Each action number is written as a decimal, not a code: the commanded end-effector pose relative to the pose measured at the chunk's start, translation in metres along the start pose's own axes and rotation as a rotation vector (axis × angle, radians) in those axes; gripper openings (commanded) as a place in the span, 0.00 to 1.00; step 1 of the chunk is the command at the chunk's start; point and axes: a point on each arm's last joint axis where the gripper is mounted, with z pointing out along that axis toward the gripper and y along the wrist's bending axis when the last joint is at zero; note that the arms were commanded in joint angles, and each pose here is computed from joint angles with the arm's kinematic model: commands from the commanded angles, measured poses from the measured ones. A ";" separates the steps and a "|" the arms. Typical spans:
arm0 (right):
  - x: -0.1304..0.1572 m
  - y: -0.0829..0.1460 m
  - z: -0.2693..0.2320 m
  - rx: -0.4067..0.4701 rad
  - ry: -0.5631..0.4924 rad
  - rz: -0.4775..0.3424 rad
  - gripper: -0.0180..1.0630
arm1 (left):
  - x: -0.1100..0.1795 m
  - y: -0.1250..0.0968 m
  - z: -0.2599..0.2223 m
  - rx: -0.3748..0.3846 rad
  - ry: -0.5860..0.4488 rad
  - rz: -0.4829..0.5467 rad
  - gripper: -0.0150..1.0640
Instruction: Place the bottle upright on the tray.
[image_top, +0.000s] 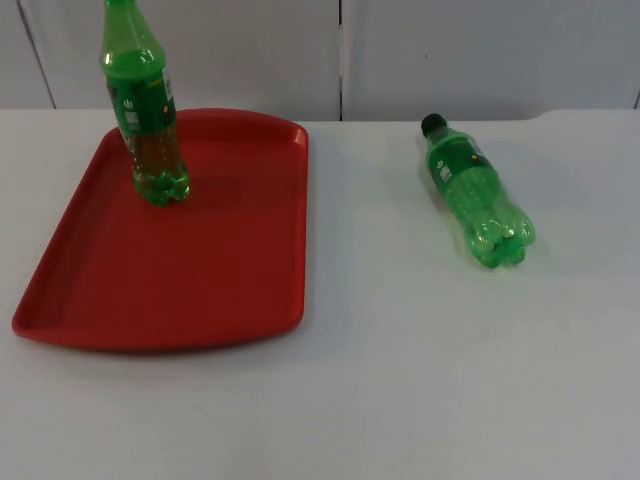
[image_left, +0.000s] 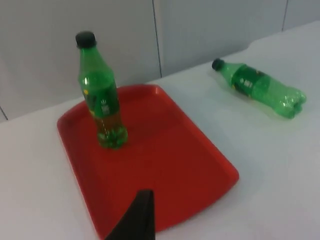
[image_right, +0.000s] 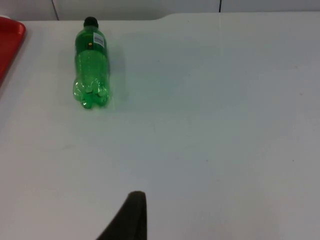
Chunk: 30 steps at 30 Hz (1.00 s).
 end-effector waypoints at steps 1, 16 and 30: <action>0.000 0.000 0.000 0.002 -0.003 0.003 0.99 | 0.005 0.000 -0.002 -0.001 0.026 0.012 0.99; 0.000 0.000 0.000 0.002 -0.003 0.003 0.99 | 0.023 0.004 -0.026 -0.090 -0.014 -0.023 0.99; 0.000 0.000 0.000 0.002 -0.003 0.003 0.99 | 0.048 0.007 -0.010 -0.121 0.121 -0.017 0.99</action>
